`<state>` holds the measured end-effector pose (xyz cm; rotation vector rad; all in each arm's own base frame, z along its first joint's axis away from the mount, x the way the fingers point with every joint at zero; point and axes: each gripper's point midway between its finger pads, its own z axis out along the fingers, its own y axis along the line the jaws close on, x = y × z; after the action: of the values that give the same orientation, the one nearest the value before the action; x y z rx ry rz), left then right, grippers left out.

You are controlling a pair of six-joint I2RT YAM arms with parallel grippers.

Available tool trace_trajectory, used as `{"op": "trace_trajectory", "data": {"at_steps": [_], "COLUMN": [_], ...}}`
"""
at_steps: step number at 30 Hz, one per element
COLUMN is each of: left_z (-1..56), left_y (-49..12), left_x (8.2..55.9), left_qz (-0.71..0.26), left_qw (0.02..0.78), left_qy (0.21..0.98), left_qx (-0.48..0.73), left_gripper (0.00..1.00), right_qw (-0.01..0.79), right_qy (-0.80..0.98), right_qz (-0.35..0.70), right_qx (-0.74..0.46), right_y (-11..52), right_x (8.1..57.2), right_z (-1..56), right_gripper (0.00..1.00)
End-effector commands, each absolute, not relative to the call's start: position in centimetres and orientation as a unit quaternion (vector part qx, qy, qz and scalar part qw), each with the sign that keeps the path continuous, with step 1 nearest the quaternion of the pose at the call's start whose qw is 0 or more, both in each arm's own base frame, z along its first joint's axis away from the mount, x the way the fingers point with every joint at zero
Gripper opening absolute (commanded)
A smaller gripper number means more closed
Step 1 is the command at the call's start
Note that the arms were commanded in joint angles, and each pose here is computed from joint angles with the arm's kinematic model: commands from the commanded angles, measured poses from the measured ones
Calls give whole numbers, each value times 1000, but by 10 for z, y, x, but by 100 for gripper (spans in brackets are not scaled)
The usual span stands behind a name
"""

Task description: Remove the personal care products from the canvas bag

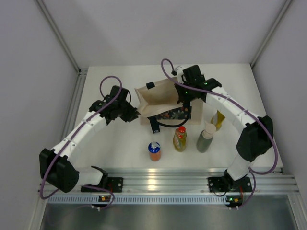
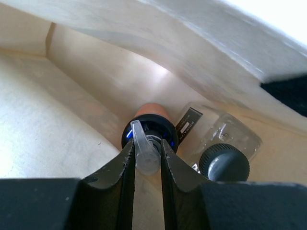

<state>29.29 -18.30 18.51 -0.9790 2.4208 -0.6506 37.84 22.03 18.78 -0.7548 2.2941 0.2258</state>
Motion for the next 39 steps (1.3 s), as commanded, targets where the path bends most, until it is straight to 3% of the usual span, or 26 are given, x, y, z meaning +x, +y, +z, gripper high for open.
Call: {"op": "trace_trajectory", "data": {"at_steps": [1,23,39], "left_z": [192,197,195], "left_y": [-185,-186,-187], "left_x": [299,304,305], "left_qz": [-244,-247,-244], "left_qw": [233,239,237], "left_qy": [872,873,874], "left_qx": [-353,-347,-347], "left_gripper": [0,0,0], "right_qw": [454,501,552], "right_qy": [854,824,783], "right_qz": [96,133,136], "right_qx": [-233,-230,-254], "right_y": [226,244,241], "right_x": [396,384,347], "right_z": [262,325,410], "right_gripper": [0,0,0]}}
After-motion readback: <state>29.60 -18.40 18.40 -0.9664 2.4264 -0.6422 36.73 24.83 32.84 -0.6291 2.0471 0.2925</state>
